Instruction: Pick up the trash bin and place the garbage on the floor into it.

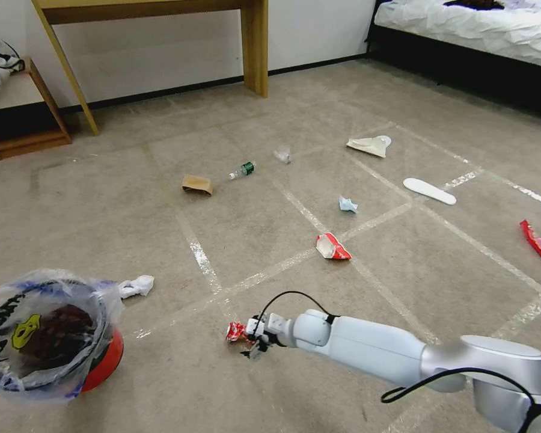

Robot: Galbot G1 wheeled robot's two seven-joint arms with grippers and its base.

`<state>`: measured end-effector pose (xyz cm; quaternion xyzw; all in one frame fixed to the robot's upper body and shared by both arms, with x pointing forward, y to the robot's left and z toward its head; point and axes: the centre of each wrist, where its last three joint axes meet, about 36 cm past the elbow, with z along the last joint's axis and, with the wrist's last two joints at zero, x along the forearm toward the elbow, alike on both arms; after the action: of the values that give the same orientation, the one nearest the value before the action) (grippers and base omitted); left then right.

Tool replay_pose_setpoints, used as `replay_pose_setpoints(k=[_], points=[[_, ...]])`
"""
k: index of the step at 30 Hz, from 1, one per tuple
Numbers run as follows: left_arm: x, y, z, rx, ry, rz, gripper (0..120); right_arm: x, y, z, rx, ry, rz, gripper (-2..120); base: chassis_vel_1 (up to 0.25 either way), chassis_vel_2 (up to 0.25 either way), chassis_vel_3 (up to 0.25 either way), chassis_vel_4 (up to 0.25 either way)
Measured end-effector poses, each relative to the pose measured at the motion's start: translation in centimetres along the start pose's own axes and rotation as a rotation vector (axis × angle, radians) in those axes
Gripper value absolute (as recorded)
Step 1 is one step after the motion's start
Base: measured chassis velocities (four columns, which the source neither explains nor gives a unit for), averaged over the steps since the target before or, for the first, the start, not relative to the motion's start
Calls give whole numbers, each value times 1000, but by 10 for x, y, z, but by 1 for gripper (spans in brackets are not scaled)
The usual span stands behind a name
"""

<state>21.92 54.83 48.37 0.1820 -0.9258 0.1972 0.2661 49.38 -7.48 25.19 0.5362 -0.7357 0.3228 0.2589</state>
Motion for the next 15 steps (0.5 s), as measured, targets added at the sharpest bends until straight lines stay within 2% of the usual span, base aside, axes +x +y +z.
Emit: replay_pose_setpoints(k=[15], points=[[-1,5,4,0,13,-11,1,-15,0,5,18,17,56,100,0,0,0,0]])
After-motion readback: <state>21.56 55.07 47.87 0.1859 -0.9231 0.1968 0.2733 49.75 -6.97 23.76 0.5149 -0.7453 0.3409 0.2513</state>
